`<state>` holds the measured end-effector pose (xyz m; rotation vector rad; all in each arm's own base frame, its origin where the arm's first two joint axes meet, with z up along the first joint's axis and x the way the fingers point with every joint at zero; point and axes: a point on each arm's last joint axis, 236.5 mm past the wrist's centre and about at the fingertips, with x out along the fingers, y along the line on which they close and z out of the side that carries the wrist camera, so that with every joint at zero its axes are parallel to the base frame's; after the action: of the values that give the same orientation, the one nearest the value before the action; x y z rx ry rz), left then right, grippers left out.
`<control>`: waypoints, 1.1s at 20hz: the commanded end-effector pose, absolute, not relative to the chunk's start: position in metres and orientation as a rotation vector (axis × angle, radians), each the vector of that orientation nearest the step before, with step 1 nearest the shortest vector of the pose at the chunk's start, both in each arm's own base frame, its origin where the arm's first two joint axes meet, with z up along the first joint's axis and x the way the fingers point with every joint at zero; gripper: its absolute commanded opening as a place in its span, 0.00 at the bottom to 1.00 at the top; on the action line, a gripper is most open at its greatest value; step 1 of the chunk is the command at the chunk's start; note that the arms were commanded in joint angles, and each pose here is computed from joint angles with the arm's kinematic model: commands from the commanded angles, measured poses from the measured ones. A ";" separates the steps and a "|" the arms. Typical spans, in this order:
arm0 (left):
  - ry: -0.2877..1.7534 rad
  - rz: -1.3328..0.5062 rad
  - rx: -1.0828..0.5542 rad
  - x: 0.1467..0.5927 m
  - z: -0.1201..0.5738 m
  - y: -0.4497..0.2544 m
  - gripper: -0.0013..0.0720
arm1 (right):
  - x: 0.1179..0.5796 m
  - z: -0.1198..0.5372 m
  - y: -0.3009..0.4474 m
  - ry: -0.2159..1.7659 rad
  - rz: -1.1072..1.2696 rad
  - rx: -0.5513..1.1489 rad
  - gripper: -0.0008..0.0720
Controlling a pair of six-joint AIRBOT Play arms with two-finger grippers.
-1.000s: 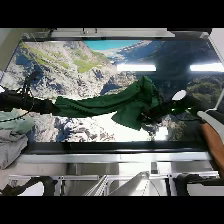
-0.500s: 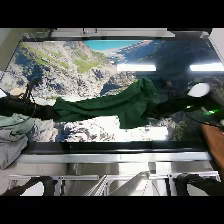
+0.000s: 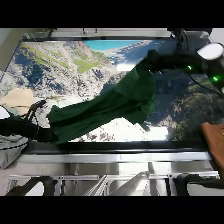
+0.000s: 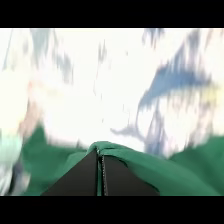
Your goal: Fold the shirts.
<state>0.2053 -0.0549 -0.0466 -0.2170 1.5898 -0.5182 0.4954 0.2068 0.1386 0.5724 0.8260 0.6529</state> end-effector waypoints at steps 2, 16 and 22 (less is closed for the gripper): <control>1.662 -0.529 -0.230 0.191 -0.057 -0.055 0.04 | 0.584 0.126 0.201 0.670 0.597 0.586 0.05; 1.506 -0.515 -0.243 0.249 -0.015 -0.056 0.04 | 0.407 -0.013 0.024 1.380 0.300 0.536 0.84; 1.489 -0.488 -0.255 0.257 -0.009 -0.055 0.04 | 0.352 -0.083 0.054 1.464 0.262 0.624 0.84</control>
<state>0.2531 -0.0546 -0.0123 -0.2432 1.4971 -0.5031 0.3752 0.0451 -0.0545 0.6086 1.4257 0.2823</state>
